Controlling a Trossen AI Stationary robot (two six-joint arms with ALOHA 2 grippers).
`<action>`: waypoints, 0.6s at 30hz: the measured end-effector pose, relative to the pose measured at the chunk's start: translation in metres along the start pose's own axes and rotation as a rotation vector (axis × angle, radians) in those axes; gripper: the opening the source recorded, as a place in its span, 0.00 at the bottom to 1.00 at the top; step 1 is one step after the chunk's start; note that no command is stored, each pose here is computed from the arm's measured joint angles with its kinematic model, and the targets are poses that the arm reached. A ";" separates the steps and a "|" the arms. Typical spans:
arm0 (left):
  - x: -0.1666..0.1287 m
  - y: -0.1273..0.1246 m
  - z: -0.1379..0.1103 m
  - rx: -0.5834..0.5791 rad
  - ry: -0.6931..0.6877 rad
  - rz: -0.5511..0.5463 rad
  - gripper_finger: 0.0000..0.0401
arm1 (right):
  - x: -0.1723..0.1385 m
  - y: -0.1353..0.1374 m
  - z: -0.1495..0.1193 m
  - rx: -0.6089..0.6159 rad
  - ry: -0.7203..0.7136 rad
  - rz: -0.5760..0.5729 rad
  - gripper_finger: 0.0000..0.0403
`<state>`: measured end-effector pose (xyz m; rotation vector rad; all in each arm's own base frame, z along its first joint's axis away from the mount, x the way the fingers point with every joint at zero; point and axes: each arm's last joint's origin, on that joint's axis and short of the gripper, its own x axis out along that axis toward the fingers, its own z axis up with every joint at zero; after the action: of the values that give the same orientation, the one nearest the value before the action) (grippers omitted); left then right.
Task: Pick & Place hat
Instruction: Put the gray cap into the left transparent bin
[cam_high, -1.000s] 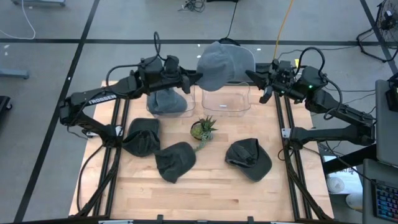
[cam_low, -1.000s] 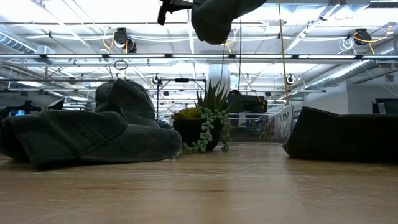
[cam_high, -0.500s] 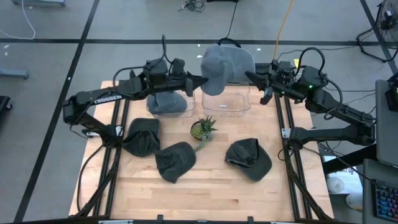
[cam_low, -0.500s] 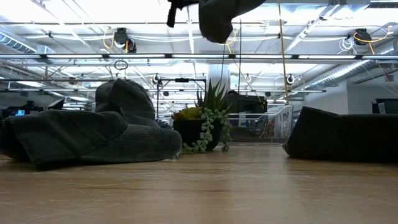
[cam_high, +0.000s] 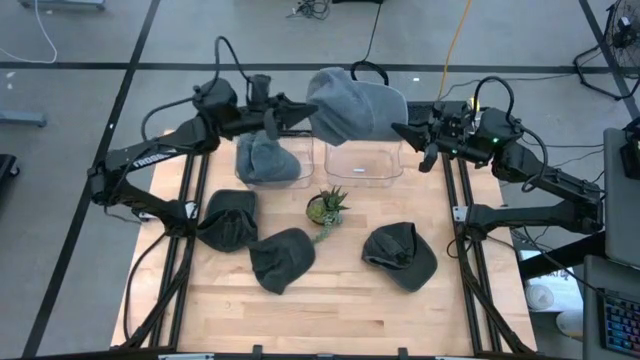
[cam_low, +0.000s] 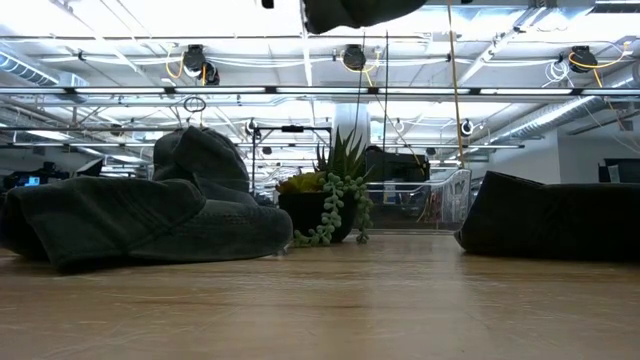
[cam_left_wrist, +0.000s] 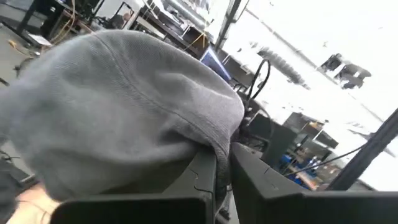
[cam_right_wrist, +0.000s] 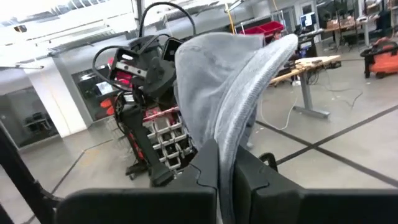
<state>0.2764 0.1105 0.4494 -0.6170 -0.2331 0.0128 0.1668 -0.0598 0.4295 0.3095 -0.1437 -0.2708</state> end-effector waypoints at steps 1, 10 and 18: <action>-0.001 0.000 0.002 -0.017 -0.004 -0.005 0.06 | 0.000 0.000 0.000 0.010 -0.002 0.000 0.01; -0.004 0.004 0.004 -0.178 0.180 -0.189 0.06 | -0.002 0.001 0.001 0.046 -0.001 0.021 0.07; -0.008 0.001 0.013 -0.195 0.176 -0.280 0.06 | -0.015 0.005 0.004 0.021 0.022 0.090 0.35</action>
<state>0.2661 0.1181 0.4576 -0.7702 -0.1496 -0.3363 0.1525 -0.0522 0.4329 0.3256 -0.1380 -0.1764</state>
